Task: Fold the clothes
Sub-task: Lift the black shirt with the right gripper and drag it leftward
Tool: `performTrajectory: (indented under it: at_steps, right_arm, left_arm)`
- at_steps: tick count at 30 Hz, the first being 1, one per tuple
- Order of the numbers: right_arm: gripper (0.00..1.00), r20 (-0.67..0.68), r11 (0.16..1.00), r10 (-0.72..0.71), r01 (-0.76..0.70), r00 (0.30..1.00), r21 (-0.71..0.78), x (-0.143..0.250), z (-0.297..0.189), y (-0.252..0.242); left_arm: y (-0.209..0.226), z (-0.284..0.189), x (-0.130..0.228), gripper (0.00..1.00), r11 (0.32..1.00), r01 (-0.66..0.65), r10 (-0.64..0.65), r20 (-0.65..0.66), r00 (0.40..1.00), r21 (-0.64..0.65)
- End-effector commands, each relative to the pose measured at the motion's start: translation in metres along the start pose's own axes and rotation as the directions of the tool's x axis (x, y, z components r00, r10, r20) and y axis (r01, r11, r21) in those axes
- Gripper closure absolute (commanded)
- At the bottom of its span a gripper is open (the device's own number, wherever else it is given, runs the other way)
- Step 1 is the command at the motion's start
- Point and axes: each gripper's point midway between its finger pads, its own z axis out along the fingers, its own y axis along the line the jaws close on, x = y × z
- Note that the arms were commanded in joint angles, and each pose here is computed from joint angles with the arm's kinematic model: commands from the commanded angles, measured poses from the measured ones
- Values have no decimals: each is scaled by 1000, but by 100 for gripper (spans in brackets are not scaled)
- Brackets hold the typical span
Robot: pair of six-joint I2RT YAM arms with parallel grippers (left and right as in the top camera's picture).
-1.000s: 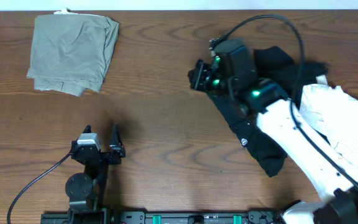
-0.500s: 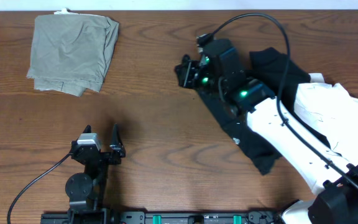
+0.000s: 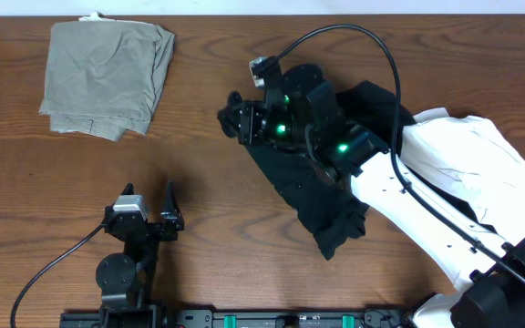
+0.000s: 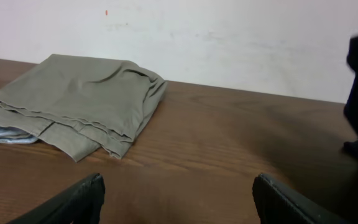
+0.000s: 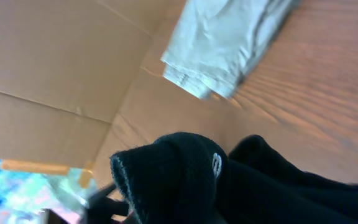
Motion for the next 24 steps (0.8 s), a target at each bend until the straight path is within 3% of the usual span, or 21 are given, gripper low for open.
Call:
performTrajectory:
  at_steps: [1, 13, 19, 24]
  right_arm:
    - [94, 46, 997, -48, 45, 998, 66, -18, -12, -15]
    - [98, 46, 991, -26, 19, 999, 134, -26, -23, -44]
    - [99, 73, 991, -55, 64, 996, -120, -31, -15, 23]
    - [98, 107, 972, -43, 66, 993, -224, -33, -13, 58]
  left_arm:
    - [0, 1, 17, 22, 1000, 14, -14, -52, 999, 9]
    - [0, 1, 17, 22, 1000, 14, -14, -52, 999, 9]
    - [0, 1, 17, 22, 1000, 14, -14, -52, 999, 9]
    - [0, 1, 17, 22, 1000, 14, -14, -52, 999, 9]
